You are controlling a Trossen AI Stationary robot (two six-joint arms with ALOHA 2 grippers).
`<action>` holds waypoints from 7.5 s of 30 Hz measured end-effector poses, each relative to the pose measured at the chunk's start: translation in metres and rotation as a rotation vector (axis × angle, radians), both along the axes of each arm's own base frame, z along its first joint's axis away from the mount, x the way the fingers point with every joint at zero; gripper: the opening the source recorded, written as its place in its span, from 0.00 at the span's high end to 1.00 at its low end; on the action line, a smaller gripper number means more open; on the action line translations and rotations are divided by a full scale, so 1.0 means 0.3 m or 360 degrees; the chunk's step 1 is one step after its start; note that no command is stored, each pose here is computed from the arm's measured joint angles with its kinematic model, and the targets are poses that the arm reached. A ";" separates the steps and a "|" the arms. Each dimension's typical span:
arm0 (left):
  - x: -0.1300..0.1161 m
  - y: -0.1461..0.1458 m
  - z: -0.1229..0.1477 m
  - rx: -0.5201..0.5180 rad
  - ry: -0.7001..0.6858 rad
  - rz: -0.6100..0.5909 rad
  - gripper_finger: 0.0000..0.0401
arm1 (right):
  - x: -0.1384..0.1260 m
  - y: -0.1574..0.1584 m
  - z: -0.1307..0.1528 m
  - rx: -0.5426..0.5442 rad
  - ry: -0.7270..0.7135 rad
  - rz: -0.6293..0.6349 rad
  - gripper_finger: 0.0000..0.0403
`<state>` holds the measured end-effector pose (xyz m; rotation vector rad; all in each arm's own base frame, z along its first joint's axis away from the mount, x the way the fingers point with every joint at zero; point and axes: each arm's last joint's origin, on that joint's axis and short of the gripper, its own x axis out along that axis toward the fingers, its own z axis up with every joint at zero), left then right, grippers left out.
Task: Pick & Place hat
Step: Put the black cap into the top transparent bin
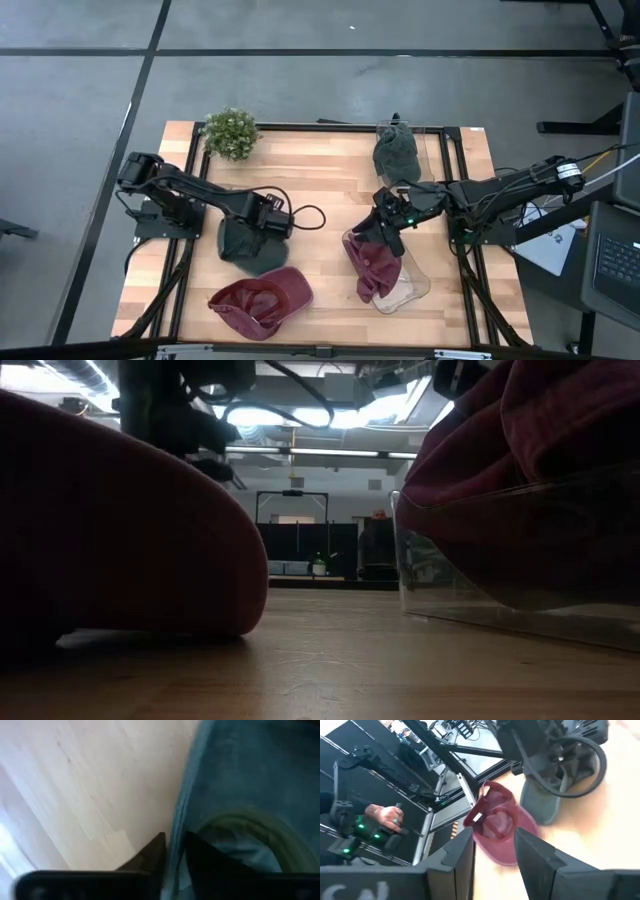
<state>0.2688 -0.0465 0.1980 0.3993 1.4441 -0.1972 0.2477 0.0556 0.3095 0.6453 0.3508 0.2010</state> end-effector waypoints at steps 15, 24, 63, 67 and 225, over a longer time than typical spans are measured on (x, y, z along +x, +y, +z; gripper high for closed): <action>-0.072 -0.010 0.290 0.0367 -0.0660 0.0229 0.98 | 0.016 -0.092 0.001 0.0013 -0.0001 -0.0285 0.65; -0.062 -0.004 0.581 0.0450 -0.1363 0.0342 0.98 | 0.025 -0.143 0.022 -0.0018 -0.0116 -0.0370 0.58; -0.166 0.064 0.916 -0.0950 -0.2813 0.1457 0.97 | 0.031 -0.185 0.170 -0.1240 -0.0775 -0.0577 0.36; -0.147 0.061 0.923 -0.1039 -0.2879 0.1496 0.97 | 0.040 -0.189 0.205 -0.1291 -0.0820 -0.0580 0.33; 0.193 -0.019 0.434 0.0926 -0.1443 0.0590 0.98 | 0.230 -0.466 0.140 0.0574 -0.0017 -0.0549 0.97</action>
